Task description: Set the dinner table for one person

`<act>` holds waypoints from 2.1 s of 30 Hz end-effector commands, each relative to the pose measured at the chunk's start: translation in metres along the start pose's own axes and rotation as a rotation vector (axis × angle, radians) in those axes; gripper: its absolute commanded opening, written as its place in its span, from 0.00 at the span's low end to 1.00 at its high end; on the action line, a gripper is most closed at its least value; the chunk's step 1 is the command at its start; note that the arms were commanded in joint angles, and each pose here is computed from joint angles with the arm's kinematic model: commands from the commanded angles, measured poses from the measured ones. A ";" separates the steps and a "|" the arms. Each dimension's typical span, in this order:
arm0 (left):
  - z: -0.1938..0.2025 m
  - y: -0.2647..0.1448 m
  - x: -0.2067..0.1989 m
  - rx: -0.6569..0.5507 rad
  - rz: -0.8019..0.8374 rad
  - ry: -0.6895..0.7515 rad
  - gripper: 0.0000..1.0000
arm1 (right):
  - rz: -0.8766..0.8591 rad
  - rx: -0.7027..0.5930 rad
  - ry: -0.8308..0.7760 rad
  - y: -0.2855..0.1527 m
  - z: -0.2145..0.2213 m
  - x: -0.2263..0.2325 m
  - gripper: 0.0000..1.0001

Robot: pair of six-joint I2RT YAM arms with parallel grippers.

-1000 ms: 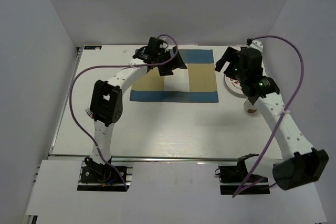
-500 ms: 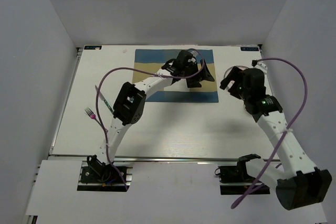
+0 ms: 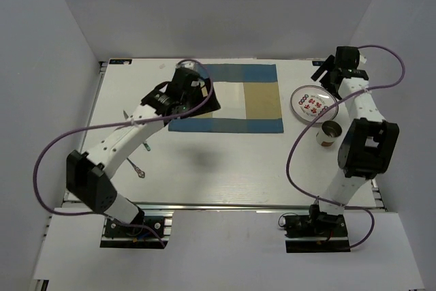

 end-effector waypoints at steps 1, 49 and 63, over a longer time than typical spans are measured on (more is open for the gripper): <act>0.029 -0.014 0.049 0.061 -0.156 0.114 0.98 | 0.106 0.042 -0.002 0.015 -0.017 -0.025 0.89; 0.082 -0.076 0.115 0.078 -0.012 0.233 0.98 | -0.092 0.176 0.221 0.128 0.071 -0.082 0.00; 0.060 -0.108 0.133 -0.201 -0.171 0.105 0.98 | -0.445 -0.173 0.280 0.025 -0.044 -0.013 0.00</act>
Point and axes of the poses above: each gripper's point midway between its finger pads, its own y axis out along the fingers, its own x axis along the line the jaws close on, z = x × y, the point moved 8 cm from there along -y, back along the fingers, and after that the axes turned 11 degrees about -y, right-handed, at the moved point
